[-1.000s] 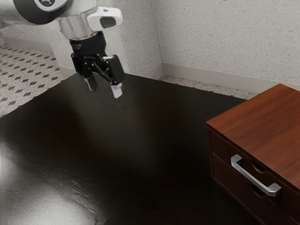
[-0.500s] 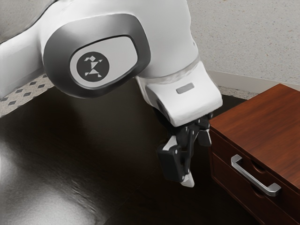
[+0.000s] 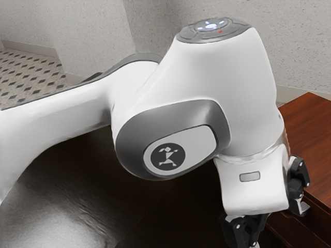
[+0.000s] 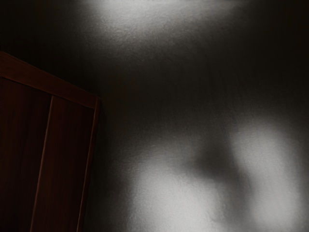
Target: Pull the drawer handle with one arm to open the drawer
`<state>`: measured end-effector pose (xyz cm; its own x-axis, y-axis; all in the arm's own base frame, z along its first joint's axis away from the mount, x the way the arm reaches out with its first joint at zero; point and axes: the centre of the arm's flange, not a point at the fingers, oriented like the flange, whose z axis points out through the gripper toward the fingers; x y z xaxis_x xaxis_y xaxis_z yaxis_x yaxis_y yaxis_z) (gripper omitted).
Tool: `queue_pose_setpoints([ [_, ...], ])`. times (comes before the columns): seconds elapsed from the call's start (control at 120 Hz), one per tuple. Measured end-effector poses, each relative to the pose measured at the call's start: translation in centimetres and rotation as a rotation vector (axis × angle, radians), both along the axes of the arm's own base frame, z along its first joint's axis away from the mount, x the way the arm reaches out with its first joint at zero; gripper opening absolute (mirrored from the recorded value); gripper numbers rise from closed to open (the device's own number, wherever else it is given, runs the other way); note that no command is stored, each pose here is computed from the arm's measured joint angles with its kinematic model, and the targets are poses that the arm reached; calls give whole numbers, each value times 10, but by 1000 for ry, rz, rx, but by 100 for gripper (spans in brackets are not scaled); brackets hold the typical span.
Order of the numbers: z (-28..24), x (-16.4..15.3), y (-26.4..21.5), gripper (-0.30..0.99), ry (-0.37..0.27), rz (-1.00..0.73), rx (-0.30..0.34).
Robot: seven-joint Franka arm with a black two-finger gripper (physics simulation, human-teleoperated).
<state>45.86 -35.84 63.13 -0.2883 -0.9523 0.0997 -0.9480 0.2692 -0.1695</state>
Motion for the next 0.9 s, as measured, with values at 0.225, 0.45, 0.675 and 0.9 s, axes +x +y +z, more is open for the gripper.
queue_pose_setpoints([
  [0.225,2,28,30,69,-45,-27,-4],
  [0.45,-5,73,98,69,-54,33,10],
  [0.675,-5,82,114,69,-68,14,11],
  [0.9,-4,61,70,69,-76,-87,10],
])
